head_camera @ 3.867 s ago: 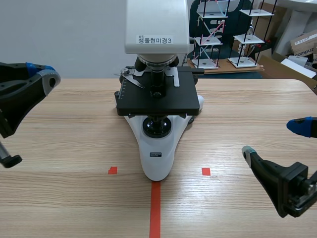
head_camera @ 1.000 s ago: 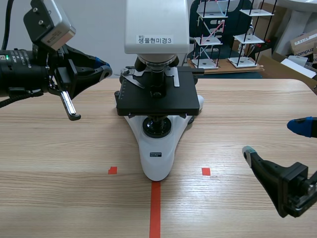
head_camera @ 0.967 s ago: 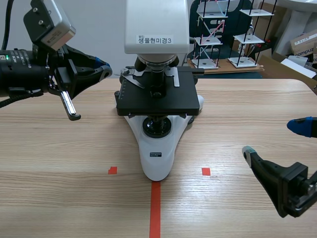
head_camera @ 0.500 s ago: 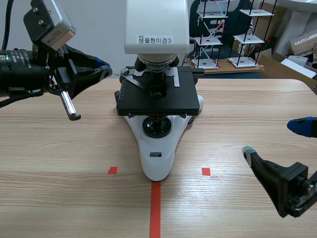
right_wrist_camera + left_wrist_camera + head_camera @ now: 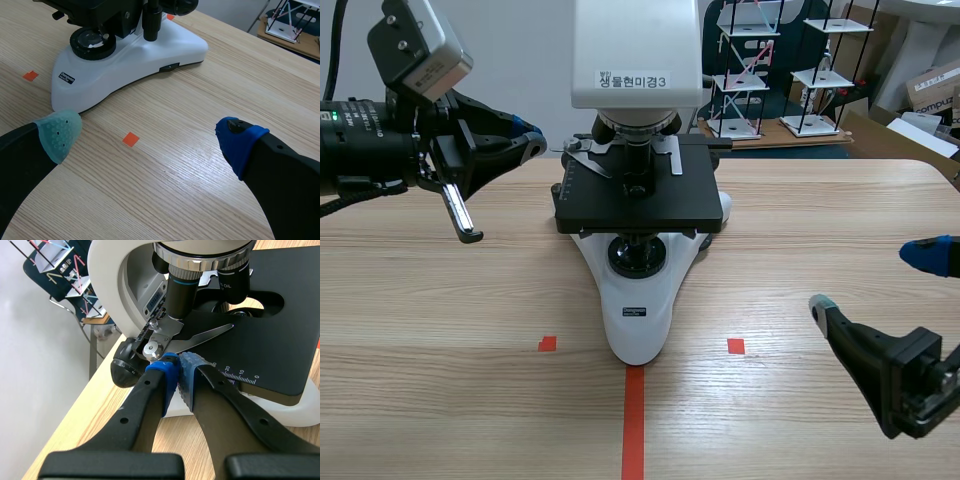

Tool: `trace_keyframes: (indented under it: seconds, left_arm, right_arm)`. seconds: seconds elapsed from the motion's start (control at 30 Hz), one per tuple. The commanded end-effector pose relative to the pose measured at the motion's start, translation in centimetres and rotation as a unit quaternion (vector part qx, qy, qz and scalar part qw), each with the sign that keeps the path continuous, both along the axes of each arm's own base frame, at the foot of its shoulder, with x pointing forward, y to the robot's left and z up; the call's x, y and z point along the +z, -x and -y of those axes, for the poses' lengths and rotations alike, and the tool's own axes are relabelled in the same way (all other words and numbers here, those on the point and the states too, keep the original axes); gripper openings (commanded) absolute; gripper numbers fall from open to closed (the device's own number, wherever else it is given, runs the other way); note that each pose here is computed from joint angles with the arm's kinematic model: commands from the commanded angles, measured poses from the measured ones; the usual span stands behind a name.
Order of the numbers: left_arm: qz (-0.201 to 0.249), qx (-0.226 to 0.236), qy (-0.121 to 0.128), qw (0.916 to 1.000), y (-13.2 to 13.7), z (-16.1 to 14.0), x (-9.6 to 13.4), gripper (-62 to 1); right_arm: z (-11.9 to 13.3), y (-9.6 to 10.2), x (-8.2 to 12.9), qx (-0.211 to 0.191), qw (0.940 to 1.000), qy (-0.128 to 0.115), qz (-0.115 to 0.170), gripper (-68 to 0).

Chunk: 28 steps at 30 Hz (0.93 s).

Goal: Point at the stage clip

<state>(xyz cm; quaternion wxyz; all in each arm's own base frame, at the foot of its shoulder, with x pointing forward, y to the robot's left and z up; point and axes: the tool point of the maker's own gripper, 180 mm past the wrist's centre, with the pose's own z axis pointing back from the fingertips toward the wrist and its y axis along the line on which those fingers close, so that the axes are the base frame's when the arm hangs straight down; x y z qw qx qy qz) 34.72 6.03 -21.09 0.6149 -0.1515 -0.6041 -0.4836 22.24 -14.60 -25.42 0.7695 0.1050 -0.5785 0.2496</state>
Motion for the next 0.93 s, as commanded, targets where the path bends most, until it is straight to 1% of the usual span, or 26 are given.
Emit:
trace_keyframes:
  seconds: [0.0,0.4,0.53,0.9]
  left_arm:
    - [0.013,-0.004,0.008,0.9999,-0.12,0.34,1.07,-59.0]
    - [0.013,-0.004,0.008,0.9999,-0.12,0.34,1.07,-59.0]
    - [0.017,-0.004,0.000,0.9999,-0.13,0.29,0.91,-59.0]
    - [0.017,-0.004,-0.001,0.9998,-0.13,0.29,0.90,-59.0]
  right_arm:
    - [-0.06,-0.31,0.97,0.002,0.9999,-0.003,0.015,-8.6]
    - [-0.06,-0.31,0.97,0.002,0.9999,-0.003,0.015,-8.6]
    - [-0.06,-0.31,0.97,0.002,0.9999,-0.003,0.015,-8.6]
    - [-0.06,-0.31,0.97,0.002,0.9999,-0.003,0.015,-8.6]
